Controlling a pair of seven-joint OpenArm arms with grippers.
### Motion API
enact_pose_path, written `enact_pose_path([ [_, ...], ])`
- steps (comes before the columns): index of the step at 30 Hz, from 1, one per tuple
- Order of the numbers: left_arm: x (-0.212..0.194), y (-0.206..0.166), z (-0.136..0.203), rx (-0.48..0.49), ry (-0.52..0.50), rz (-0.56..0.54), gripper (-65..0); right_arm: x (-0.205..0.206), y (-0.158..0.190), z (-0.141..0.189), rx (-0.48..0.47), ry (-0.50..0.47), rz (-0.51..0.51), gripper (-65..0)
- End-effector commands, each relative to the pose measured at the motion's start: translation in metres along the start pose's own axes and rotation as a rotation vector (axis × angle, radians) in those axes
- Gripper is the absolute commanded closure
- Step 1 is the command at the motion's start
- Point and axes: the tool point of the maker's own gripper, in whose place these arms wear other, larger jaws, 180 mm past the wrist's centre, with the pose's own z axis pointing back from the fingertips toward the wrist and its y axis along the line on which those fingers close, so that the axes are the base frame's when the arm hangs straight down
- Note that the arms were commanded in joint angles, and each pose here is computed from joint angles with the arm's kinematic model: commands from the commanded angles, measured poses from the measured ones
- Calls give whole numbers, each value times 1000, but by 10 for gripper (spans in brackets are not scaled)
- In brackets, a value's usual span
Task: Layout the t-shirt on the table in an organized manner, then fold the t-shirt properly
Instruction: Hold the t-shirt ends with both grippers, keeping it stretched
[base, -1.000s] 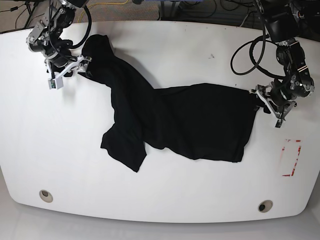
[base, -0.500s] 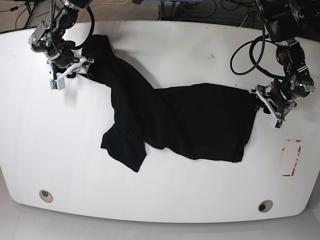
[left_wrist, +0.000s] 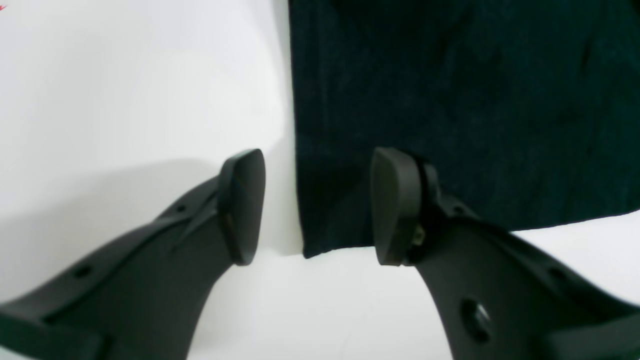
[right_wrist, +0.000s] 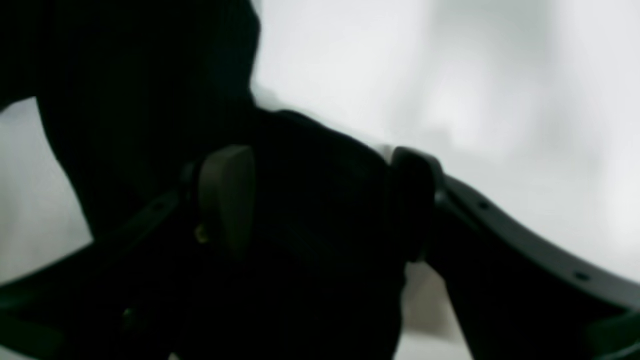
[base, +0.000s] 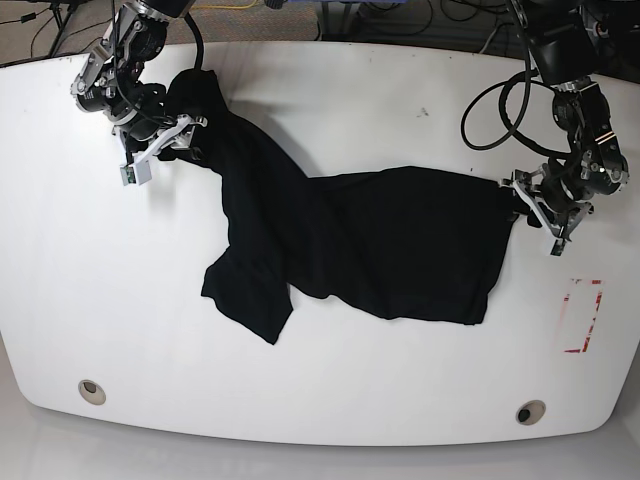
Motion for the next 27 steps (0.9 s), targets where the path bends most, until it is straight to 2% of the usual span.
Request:
enact_pose_path([
  [1, 19, 5, 6, 9, -54, -14, -322, -1, -5, 3, -17, 14, 10, -393],
  [6, 19, 5, 6, 9, -54, -14, -324, 0, -5, 3, -17, 13, 10, -376],
  [10, 19, 6, 6, 11, -55, -12, -324, 0, -5, 3, -17, 13, 10, -239],
  [12, 19, 6, 6, 11, -55, -12, -324, -1, -5, 3, -17, 14, 10, -124],
  [15, 19, 6, 6, 11, -55, -12, -324, -5, -5, 4, -20, 22, 8, 0],
  [27, 19, 7, 7, 14, -56, -11, -325, -12, -7, 7, -27, 36, 2, 0],
])
